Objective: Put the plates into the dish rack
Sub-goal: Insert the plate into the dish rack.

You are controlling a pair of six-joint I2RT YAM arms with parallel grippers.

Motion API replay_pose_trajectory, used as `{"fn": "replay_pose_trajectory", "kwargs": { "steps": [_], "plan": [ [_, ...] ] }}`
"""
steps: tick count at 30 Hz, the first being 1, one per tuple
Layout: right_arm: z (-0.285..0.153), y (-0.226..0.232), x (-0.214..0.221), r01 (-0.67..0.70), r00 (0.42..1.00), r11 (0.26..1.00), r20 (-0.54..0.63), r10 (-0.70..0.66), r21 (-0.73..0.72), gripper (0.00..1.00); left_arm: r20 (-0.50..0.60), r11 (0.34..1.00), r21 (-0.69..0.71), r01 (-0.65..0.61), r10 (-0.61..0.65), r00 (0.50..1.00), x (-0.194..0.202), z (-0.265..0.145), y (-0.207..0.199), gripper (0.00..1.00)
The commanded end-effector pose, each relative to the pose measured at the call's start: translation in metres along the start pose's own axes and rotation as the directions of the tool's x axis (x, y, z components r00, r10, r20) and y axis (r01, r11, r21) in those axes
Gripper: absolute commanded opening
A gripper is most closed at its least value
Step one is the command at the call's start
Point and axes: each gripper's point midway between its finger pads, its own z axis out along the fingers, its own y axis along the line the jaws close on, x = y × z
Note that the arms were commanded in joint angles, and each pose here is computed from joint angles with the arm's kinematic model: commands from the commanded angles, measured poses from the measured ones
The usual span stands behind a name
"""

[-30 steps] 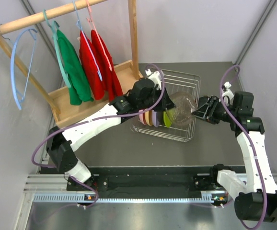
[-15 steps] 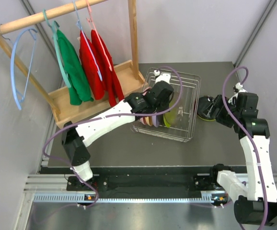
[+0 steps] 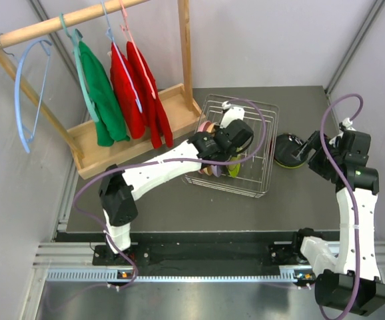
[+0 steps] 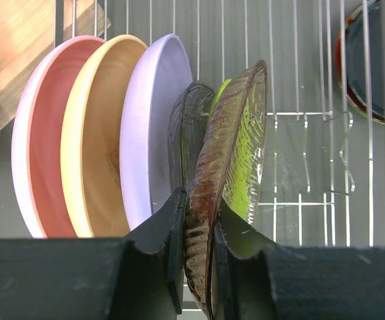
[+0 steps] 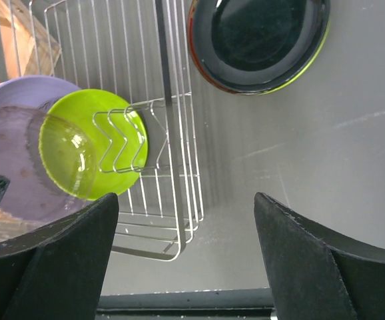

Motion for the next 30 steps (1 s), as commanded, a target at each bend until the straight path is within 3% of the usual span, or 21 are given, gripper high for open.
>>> {"fn": "replay_pose_trajectory", "kwargs": {
  "steps": [1,15,30],
  "plan": [
    [-0.001,0.007,-0.004,0.007,1.000,0.999,0.017,-0.006,-0.047,0.82,0.082,1.000,-0.026,0.011,-0.009,0.997,-0.024,-0.004,-0.003,0.00],
    [0.000,0.006,0.002,0.004,1.000,0.999,0.004,-0.004,-0.053,0.83,0.090,0.999,-0.046,0.006,-0.002,0.996,-0.019,0.012,-0.016,0.00],
    [0.006,0.001,0.008,-0.005,1.000,0.999,-0.009,0.004,-0.048,0.83,0.010,0.997,-0.071,-0.016,0.017,1.000,0.013,0.035,-0.030,0.01]
  ]
}}
